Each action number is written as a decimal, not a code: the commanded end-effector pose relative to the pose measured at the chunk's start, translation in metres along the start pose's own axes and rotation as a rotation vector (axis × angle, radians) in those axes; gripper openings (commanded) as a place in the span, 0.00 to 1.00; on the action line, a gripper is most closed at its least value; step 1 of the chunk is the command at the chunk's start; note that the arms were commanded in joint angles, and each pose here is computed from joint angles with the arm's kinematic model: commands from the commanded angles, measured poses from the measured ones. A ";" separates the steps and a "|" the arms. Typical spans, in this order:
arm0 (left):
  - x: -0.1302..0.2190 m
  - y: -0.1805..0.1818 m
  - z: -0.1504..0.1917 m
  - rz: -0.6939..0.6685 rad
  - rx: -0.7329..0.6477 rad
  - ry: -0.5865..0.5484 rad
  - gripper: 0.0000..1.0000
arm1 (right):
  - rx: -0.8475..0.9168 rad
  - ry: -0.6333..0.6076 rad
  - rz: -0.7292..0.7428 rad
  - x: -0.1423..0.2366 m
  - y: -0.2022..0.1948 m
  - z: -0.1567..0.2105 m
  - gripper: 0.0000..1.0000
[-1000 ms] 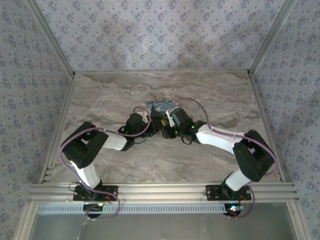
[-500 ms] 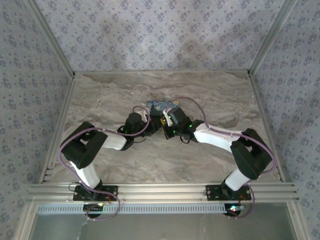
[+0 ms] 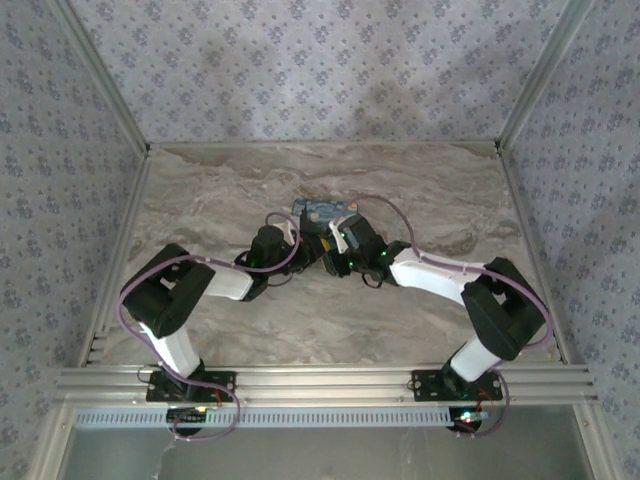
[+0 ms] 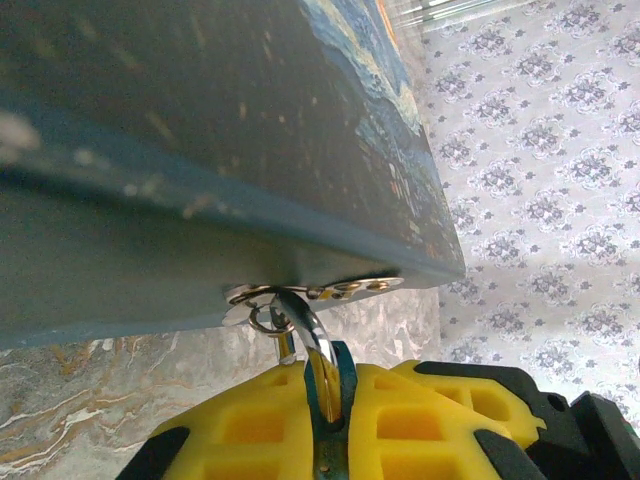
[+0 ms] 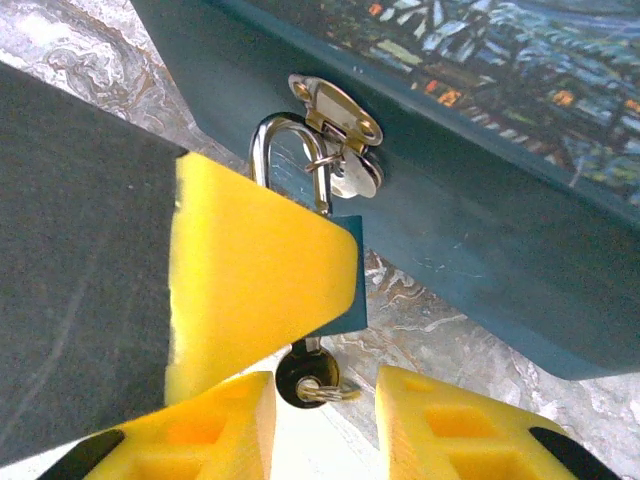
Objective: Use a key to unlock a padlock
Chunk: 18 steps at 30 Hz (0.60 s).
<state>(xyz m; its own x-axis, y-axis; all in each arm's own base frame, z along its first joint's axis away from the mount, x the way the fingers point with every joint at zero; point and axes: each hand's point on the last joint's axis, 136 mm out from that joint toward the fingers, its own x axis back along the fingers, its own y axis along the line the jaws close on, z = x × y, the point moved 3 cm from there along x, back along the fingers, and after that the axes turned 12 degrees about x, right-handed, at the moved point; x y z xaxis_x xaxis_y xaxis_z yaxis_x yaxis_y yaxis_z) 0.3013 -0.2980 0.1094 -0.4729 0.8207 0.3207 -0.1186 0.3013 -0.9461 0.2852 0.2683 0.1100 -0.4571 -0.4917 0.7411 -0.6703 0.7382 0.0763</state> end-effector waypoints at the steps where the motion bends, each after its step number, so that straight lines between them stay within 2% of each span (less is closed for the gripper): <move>1: 0.003 -0.023 0.001 0.082 -0.036 0.004 0.02 | -0.016 -0.035 0.006 0.012 -0.002 -0.004 0.35; 11: 0.002 -0.005 0.003 0.033 -0.040 0.004 0.03 | -0.065 -0.067 0.011 0.040 -0.004 0.008 0.35; 18: -0.009 0.012 0.015 0.000 -0.033 0.019 0.05 | -0.166 -0.072 0.039 0.052 -0.022 0.021 0.35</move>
<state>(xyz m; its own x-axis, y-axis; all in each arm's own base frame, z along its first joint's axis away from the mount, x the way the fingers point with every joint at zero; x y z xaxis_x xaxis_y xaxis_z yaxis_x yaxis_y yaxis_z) 0.2931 -0.3009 0.0946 -0.4556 0.8190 0.3488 -0.1321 0.3253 -0.9363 0.2664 0.2284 0.1379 -0.5272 -0.5074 0.6816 -0.5980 0.7914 0.1265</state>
